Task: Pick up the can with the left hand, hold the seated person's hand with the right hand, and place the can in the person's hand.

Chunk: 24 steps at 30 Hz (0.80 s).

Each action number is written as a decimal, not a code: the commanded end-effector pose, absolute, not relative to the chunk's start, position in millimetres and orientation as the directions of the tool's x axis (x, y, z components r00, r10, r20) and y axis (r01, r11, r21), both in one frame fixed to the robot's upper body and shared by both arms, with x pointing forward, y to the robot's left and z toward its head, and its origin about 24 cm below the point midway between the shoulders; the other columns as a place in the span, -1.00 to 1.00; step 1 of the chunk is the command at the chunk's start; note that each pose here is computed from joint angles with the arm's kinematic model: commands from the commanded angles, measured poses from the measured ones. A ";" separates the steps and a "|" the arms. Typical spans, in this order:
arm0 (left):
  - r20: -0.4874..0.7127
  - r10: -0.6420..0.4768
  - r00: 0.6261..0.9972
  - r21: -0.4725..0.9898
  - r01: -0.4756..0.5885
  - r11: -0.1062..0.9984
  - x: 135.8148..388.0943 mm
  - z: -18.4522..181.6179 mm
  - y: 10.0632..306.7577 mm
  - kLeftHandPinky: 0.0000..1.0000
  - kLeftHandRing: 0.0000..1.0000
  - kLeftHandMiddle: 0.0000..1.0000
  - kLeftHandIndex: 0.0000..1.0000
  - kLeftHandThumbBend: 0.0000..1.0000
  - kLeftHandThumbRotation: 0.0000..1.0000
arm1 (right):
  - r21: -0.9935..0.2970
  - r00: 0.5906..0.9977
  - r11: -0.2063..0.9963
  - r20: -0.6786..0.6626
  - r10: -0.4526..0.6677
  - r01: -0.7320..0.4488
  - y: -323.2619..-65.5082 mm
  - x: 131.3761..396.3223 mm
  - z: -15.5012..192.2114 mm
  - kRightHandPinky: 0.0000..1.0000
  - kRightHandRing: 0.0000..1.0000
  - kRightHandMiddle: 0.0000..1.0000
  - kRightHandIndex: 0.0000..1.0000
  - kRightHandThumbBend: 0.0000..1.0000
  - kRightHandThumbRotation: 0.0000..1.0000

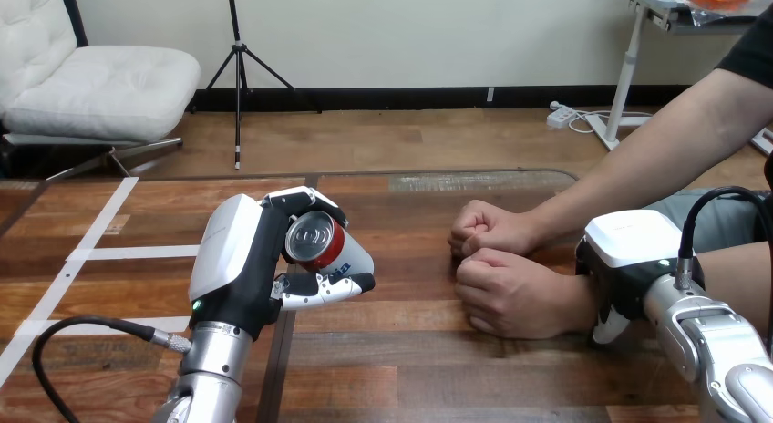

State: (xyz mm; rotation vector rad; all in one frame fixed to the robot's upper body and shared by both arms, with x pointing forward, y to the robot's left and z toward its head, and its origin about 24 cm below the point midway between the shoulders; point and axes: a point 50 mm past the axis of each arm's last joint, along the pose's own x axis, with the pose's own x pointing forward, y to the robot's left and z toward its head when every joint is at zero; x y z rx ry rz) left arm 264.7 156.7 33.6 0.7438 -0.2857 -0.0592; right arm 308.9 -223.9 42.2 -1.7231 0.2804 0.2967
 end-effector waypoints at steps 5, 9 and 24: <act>0.365 -0.154 0.918 0.652 -0.134 0.747 278.6 63.9 155.0 -0.34 -0.20 -0.04 -0.01 0.36 -1.00 | -0.950 0.963 -0.159 -0.271 -0.014 -0.269 -225.4 318.2 61.9 -0.59 -0.40 -0.17 0.11 0.46 -1.00; 0.365 -0.154 0.918 0.652 -0.134 0.746 278.8 64.1 155.3 -0.34 -0.20 -0.04 -0.01 0.36 -1.00 | -0.949 0.963 -0.164 -0.271 -0.013 -0.269 -225.3 318.4 62.1 -0.59 -0.39 -0.17 0.12 0.41 -1.00; 0.367 -0.152 0.918 0.652 -0.137 0.746 279.0 64.4 155.9 -0.33 -0.20 -0.04 0.00 0.36 -1.00 | -0.956 0.965 -0.137 -0.262 -0.007 -0.261 -224.9 318.3 62.6 -0.57 -0.38 -0.17 0.09 0.35 -1.00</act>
